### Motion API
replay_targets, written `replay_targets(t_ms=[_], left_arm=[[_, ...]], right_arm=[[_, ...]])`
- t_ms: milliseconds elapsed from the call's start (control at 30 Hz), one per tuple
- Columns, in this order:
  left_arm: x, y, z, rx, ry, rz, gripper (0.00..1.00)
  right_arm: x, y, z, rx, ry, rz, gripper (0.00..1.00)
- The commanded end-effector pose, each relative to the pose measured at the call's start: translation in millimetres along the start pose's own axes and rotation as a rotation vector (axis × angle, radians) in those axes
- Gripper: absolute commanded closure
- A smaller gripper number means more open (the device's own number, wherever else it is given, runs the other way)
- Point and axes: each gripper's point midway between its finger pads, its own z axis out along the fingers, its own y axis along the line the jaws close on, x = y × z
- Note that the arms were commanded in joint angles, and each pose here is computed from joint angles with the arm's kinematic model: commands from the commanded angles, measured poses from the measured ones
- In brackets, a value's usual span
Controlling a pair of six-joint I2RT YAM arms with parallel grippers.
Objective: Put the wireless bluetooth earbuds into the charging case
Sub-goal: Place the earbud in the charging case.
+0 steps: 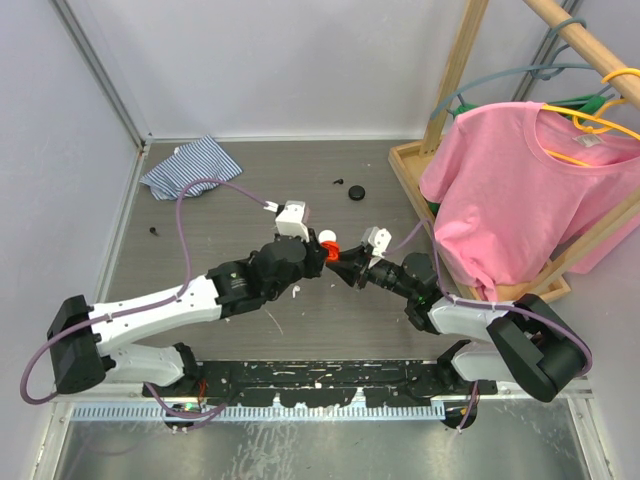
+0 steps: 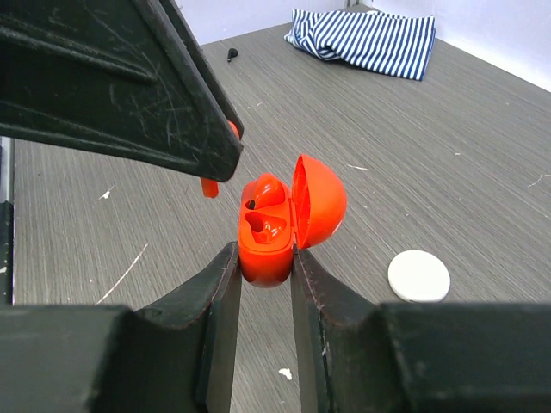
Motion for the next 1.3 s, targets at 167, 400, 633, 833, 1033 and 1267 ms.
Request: replay_targets(t_ms=[167, 400, 633, 833, 1033, 1267], left_arm=[[-32, -33, 5, 0.087, -0.105, -0.08, 0.81], [-37, -36, 5, 0.096, -0.128, -0.084, 0.81], [-25, -30, 16, 0.055, -0.101, -0.037, 0.81], [-19, -26, 19, 0.035, -0.084, -0.019, 0.81], [-19, -20, 17, 0.008, -0.08, 0.009, 0.81], [-16, -16, 17, -0.013, -0.065, 0.034, 0.79]], right_arm=[[-32, 4, 1, -0.016, -0.11, -0.05, 0.99], [-32, 4, 1, -0.02, -0.11, -0.049, 0.99], [-32, 5, 1, -0.02, -0.111, -0.047, 0.99], [-33, 5, 1, -0.018, -0.113, -0.047, 0.99], [-34, 5, 0, -0.016, -0.117, -0.049, 0.99], [-34, 4, 0, -0.015, -0.118, -0.049, 0.99]])
